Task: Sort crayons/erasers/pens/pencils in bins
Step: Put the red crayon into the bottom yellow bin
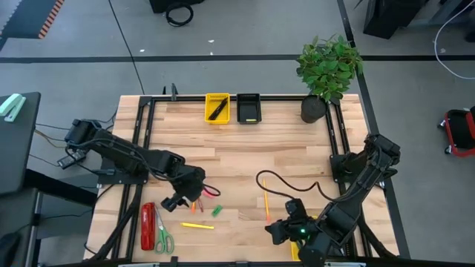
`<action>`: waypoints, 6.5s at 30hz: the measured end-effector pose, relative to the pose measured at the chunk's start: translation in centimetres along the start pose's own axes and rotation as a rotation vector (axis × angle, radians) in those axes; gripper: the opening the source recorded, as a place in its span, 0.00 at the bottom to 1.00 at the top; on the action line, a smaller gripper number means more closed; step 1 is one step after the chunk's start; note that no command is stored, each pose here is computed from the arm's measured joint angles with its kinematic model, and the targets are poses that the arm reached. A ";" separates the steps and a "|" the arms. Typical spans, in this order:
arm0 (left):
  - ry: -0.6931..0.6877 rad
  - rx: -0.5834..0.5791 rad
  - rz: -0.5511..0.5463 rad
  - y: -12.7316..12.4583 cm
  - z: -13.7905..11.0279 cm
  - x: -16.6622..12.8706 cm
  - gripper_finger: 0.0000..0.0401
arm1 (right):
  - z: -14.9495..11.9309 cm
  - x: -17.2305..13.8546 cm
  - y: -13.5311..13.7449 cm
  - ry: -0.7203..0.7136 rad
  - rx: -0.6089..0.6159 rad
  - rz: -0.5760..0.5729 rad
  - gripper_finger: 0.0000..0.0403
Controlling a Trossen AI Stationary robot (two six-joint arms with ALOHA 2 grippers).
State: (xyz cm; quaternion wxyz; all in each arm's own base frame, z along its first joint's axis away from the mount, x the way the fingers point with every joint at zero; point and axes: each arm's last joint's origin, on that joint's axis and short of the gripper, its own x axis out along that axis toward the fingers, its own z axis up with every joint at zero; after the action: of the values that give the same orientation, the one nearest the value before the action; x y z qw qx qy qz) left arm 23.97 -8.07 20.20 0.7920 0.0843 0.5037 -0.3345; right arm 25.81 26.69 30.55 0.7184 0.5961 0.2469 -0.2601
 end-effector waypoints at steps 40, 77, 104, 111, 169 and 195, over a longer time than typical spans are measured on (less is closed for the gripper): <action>-0.093 -0.294 0.090 -0.3 2.0 0.0 0.51 | 1.9 1.6 0.6 0.085 -0.140 -0.106 0.37; 0.167 0.050 0.079 1.2 1.0 5.3 0.43 | 3.7 2.5 1.0 -0.069 -0.180 -0.091 0.37; 0.215 0.304 0.134 2.2 0.8 6.3 0.42 | 4.5 2.6 0.4 -0.148 -0.298 -0.153 0.37; 0.217 0.350 0.112 2.1 0.8 6.5 0.45 | 4.9 2.8 0.5 -0.161 -0.273 -0.163 0.37; 0.150 0.350 0.153 2.5 4.5 6.0 0.08 | -0.5 -3.8 1.3 0.170 -0.203 -0.076 0.37; -0.410 -0.085 0.237 2.5 15.2 -1.2 0.10 | 1.2 -14.4 1.3 0.117 -0.463 -0.131 0.37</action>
State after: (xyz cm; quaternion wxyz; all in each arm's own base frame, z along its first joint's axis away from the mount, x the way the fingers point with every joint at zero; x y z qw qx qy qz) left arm 36.46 -12.76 27.93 0.9142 0.0398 0.3326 -0.2281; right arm 16.04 26.89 41.24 0.8020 0.4121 0.3792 -0.2077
